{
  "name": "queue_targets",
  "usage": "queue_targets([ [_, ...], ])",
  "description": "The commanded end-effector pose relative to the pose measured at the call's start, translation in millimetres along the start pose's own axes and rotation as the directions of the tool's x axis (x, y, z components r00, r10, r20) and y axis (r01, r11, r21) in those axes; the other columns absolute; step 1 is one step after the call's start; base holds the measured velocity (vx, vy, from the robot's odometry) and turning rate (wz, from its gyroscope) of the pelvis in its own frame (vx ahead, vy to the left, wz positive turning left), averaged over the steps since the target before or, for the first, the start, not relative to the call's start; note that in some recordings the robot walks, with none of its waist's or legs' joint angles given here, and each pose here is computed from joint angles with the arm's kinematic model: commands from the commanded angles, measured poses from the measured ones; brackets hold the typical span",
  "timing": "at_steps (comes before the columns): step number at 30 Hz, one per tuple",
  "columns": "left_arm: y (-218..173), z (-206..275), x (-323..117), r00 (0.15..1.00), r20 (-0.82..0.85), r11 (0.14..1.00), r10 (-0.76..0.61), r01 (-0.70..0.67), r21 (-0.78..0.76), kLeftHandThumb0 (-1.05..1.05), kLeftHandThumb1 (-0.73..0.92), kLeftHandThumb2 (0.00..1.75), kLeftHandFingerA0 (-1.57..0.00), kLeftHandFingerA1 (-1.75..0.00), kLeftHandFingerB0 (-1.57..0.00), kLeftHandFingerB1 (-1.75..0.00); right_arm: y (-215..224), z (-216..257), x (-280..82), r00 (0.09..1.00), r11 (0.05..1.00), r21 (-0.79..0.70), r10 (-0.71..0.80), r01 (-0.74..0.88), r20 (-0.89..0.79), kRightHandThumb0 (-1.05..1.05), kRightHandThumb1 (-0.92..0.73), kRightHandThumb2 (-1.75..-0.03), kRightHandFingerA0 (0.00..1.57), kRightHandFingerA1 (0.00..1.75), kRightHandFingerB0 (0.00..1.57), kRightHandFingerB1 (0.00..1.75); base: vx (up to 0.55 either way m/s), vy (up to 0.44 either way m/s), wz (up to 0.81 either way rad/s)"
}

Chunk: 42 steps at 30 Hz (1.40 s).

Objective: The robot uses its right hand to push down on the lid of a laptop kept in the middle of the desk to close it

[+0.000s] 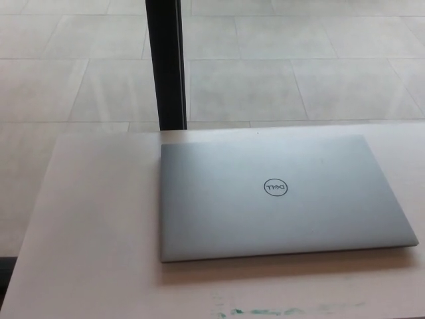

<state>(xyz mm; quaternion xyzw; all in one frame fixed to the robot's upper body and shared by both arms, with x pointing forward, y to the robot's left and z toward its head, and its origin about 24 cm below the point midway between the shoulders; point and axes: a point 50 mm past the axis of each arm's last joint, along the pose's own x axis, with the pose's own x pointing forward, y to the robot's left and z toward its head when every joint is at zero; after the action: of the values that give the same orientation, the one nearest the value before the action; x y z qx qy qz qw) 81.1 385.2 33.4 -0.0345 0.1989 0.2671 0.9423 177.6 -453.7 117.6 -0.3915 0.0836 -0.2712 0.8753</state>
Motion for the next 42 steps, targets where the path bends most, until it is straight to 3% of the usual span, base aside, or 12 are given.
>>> queue_targets([
  [1, 9.2, -4.9, 0.2, 0.998, -0.061, 1.0, 0.016, -0.017, -0.008, -1.0, 0.9, 0.67, -0.41, -0.6, -0.32, -0.52, -34.0, -108.2, -81.4, 0.737, 0.655, 0.379, -0.437, 0.654, -0.516, -0.93, -0.92, -0.71, 0.2, 1.21, 0.1, 0.82, 0.0, 0.0, 0.0],
  [9, 12.3, -4.2, 1.8, 0.997, -0.06, 0.999, 0.037, -0.038, -0.009, -1.0, 0.89, 0.66, -0.44, -0.59, -0.33, -0.52, -21.1, -111.8, -81.7, 0.722, 0.634, 0.39, -0.423, 0.667, -0.548, -0.92, -0.92, -0.71, 0.24, 1.22, 0.11, 0.79, 0.0, 0.0, 0.0],
  [10, 12.9, -4.5, 2.5, 0.997, -0.062, 0.999, 0.042, -0.042, 0.002, -0.95, 0.67, 1.16, -0.41, -0.63, -0.29, -0.57, -19.4, -112.5, -81.8, 0.723, 0.64, 0.388, -0.417, 0.664, -0.55, -0.93, -0.92, -0.71, 0.24, 1.24, 0.09, 0.8, 0.0, 0.0, 0.0],
  [12, 12.2, -4.0, 4.5, 0.998, -0.058, 0.999, 0.036, -0.037, -0.002, -0.99, 0.9, 0.67, -0.43, -0.58, -0.33, -0.51, -15.7, -113.1, -80.1, 0.718, 0.631, 0.395, -0.408, 0.668, -0.564, -0.92, -0.92, -0.69, 0.26, 1.26, 0.11, 0.86, 0.0, 0.0, 0.0],
  [13, 11.4, -3.5, 4.9, 0.998, -0.055, 0.999, 0.032, -0.032, -0.007, -0.96, 0.69, 1.15, -0.39, -0.64, -0.31, -0.59, -13.8, -113.2, -79.6, 0.72, 0.64, 0.389, -0.402, 0.663, -0.565, -0.93, -0.91, -0.71, 0.27, 1.22, 0.09, 0.82, 0.0, 0.0, 0.0],
  [15, 9.9, -1.5, 3.2, 0.998, -0.047, 0.999, 0.03, -0.03, -0.013, -0.99, 0.89, 0.67, -0.43, -0.61, -0.34, -0.53, -8.8, -114.6, -79.4, 0.722, 0.623, 0.418, -0.379, 0.661, -0.579, -0.89, -0.92, -0.68, 0.26, 1.2, 0.1, 0.8, 0.0, 0.0, 0.0],
  [19, 8.0, -0.9, 2.5, 0.999, -0.045, 1.0, 0.026, -0.027, -0.013, -0.93, 0.66, 1.15, -0.39, -0.65, -0.29, -0.58, -5.5, -114.5, -79.3, 0.73, 0.622, 0.43, -0.37, 0.654, -0.574, -0.89, -0.91, -0.68, 0.28, 1.19, 0.11, 0.78, 0.0, 0.0, 0.0],
  [20, 7.9, 0.7, 4.0, 0.999, -0.039, 1.0, 0.029, -0.029, 0.0, -1.0, 0.89, 0.67, -0.44, -0.59, -0.34, -0.52, 1.0, -113.1, -75.2, 0.733, 0.63, 0.431, -0.356, 0.647, -0.58, -0.9, -0.91, -0.68, 0.33, 1.19, 0.2, 0.78, 0.0, 0.0, 0.0],
  [33, 11.4, -0.6, 9.3, 0.998, -0.045, 0.999, 0.035, -0.036, -0.019, -0.94, 0.68, 1.12, -0.35, -0.6, -0.31, -0.58, 24.4, -108.9, -71.2, 0.777, 0.687, 0.447, -0.28, 0.573, -0.564, -0.92, -0.9, -0.68, 0.29, 1.15, 0.1, 0.79, 0.0, 0.0, 0.0],
  [34, 11.6, -0.7, 9.7, 0.999, -0.04, 0.999, 0.036, -0.037, -0.011, -0.97, 0.91, 0.68, -0.42, -0.57, -0.33, -0.51, 25.9, -107.4, -70.7, 0.786, 0.684, 0.461, -0.278, 0.565, -0.552, -0.92, -0.89, -0.67, 0.33, 1.16, 0.13, 0.78, 0.0, 0.0, 0.0],
  [35, 12.2, -0.8, 10.0, 0.998, -0.044, 0.999, 0.036, -0.036, -0.009, -0.93, 0.68, 1.13, -0.38, -0.62, -0.31, -0.58, 26.3, -107.2, -70.6, 0.792, 0.678, 0.474, -0.275, 0.561, -0.545, -0.91, -0.89, -0.67, 0.33, 1.17, 0.14, 0.78, 0.0, 0.0, 0.0],
  [42, 8.7, 1.1, 11.8, 0.999, -0.032, 1.0, 0.025, -0.025, -0.009, -0.97, 0.92, 0.67, -0.42, -0.56, -0.33, -0.5, 24.4, -102.0, -67.1, 0.806, 0.695, 0.467, -0.287, 0.547, -0.518, -0.88, -0.72, -1.07, 0.36, 0.94, 0.16, 0.7, 0.0, 0.0, 0.0],
])
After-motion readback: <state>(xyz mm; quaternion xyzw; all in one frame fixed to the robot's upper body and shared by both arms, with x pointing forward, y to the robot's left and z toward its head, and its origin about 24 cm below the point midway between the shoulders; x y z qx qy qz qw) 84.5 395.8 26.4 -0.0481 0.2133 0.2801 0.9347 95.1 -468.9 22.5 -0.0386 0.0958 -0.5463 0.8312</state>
